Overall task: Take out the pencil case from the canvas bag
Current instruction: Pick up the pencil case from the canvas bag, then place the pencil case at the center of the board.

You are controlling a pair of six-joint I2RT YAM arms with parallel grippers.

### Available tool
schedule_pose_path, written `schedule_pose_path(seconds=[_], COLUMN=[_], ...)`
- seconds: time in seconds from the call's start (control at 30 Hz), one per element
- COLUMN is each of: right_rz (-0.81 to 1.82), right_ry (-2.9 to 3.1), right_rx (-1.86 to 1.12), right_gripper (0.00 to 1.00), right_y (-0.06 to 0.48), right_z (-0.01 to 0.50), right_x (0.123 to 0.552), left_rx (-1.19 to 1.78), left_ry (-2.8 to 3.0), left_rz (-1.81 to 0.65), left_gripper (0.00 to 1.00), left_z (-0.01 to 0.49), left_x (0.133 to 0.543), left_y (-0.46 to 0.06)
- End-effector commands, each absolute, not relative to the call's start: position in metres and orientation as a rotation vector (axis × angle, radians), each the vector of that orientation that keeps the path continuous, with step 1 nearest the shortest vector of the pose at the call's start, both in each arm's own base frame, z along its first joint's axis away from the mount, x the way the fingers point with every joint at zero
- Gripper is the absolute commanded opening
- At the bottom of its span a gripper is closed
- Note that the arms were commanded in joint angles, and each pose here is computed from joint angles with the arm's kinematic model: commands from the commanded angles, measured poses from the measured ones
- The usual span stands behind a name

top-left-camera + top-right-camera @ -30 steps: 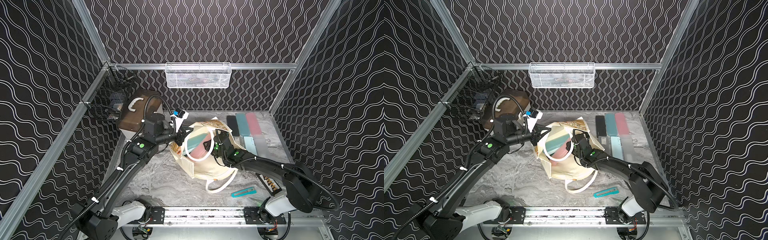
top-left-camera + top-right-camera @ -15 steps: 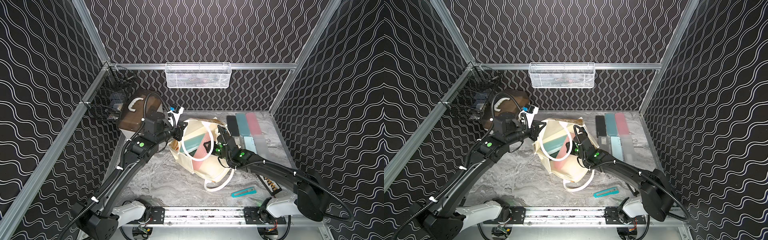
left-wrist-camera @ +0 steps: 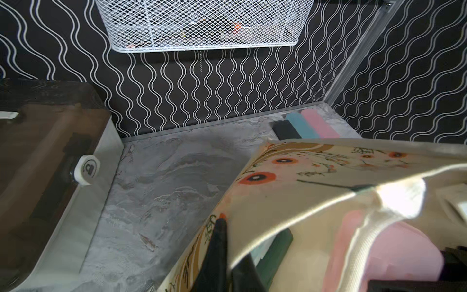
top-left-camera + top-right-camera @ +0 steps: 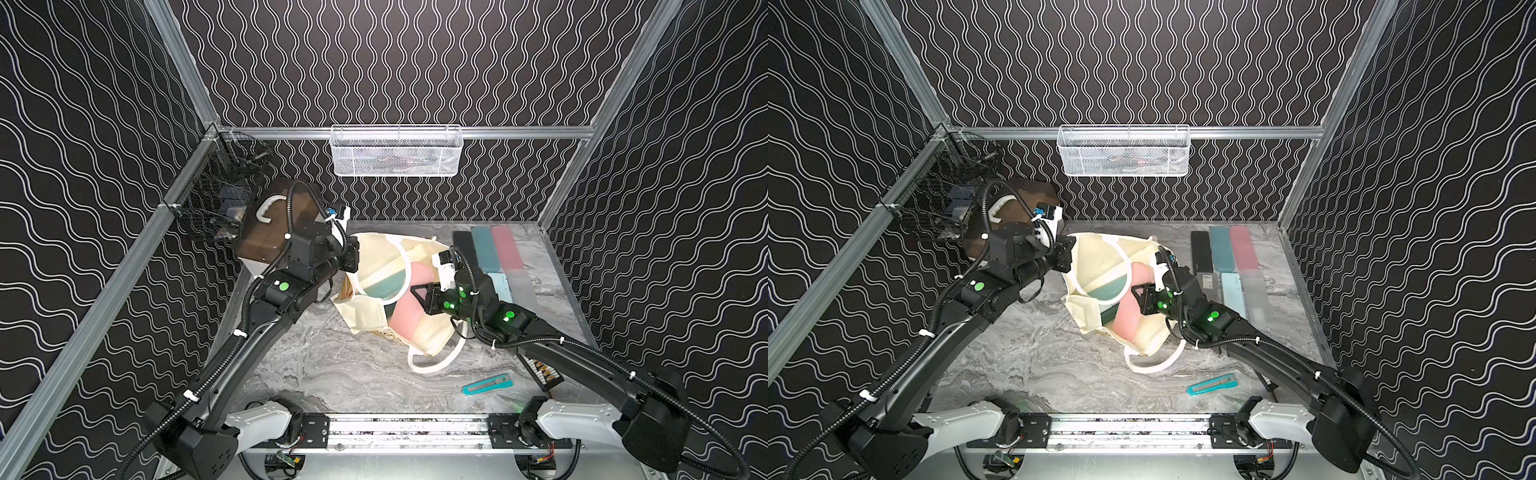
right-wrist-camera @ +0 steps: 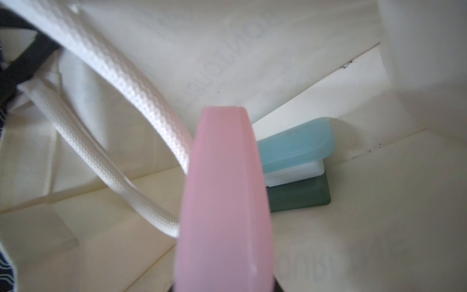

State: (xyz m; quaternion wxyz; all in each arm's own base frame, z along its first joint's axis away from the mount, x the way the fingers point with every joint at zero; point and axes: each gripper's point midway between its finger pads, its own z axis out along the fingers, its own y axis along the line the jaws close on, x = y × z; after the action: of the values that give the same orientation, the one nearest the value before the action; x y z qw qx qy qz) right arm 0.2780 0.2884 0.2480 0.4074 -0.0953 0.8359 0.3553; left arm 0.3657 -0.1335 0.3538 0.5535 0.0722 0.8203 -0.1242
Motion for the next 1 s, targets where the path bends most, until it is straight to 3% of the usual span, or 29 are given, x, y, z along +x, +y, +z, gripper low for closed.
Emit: schedule_pose_path(seconds=[0.0, 0.37, 0.63, 0.8, 0.97], right_rz=[0.881, 0.941, 0.817, 0.867, 0.757], right_ry=[2.102, 1.982, 2.081, 2.016, 1.926], right_rx=[-0.279, -0.281, -0.248, -0.32, -0.191], right_gripper=[0.17, 0.17, 0.16, 0.16, 0.13], right_y=[0.283, 0.277, 0.276, 0.277, 0.237], right_z=[0.258, 0.321, 0.321, 0.341, 0.372], right_x=[0.271, 0.263, 0.279, 0.268, 0.268], left_rx=[0.064, 0.11, 0.27, 0.152, 0.091], left_ry=[1.924, 1.915, 1.847, 1.92, 1.911], left_rz=[-0.162, -0.131, -0.341, -0.165, -0.028], left_gripper=[0.0, 0.0, 0.0, 0.0, 0.0], left_z=[0.359, 0.359, 0.375, 0.367, 0.374], left_x=[0.373, 0.365, 0.354, 0.364, 0.361], left_y=[-0.108, -0.105, -0.142, -0.113, -0.089])
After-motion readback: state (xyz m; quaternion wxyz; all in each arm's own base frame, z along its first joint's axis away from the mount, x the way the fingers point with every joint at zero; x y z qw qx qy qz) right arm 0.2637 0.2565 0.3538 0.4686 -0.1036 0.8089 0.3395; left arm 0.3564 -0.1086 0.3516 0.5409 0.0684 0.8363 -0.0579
